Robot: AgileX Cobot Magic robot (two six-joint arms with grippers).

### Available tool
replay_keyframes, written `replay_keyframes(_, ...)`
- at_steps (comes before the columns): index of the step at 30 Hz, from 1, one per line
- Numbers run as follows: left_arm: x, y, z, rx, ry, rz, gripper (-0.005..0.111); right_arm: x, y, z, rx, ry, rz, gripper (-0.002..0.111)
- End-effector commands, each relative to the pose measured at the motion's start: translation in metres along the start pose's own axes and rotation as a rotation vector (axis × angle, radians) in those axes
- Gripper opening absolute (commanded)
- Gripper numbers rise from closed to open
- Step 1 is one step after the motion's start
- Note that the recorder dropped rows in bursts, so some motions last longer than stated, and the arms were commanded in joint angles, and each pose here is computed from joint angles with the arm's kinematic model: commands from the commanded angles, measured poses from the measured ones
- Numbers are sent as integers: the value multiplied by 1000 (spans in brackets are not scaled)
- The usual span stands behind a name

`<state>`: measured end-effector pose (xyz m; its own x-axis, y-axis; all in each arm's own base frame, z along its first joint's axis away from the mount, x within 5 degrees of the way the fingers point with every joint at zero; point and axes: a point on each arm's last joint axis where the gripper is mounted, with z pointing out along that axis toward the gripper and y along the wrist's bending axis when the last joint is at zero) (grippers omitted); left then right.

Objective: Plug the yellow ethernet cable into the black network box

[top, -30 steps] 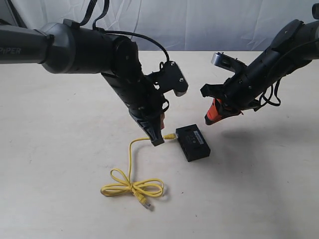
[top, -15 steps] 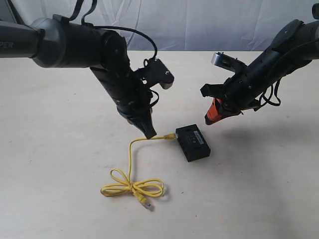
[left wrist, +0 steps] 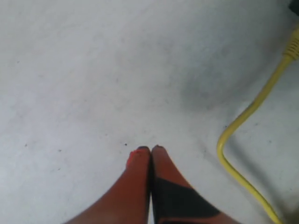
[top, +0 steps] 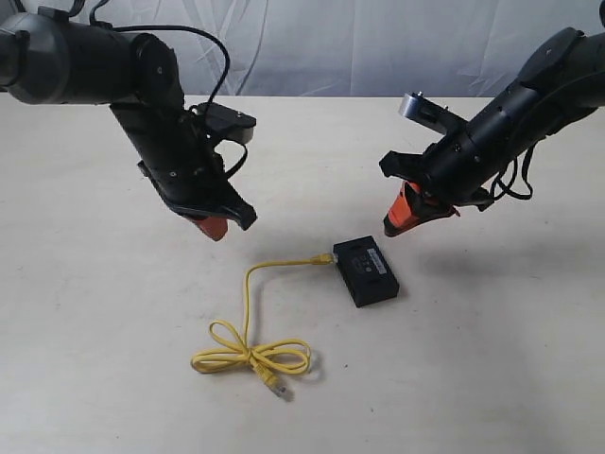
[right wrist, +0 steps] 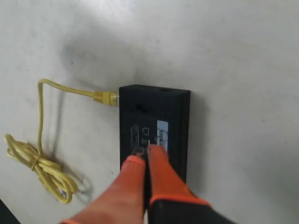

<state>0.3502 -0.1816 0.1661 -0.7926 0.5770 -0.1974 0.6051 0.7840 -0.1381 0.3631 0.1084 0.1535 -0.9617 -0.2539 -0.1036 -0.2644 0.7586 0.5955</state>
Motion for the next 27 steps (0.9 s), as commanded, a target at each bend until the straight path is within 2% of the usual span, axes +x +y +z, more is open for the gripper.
replay_keyframes(1,2,9,-11,-11,-7,-67,0,7,5,-11,41,0,-40,-1)
replay_keyframes(10,3,3,-55,-37,-104,-44,0,20,6,-27,174,-51,-37,-1)
replay_keyframes(19,26,-5,-80,-83,-187,-24,0,27,11,-44,268,-80,-55,-1)
replay_keyframes(27,46,-13,-106,-120,-325,-19,0,34,17,-64,361,-119,-41,-1)
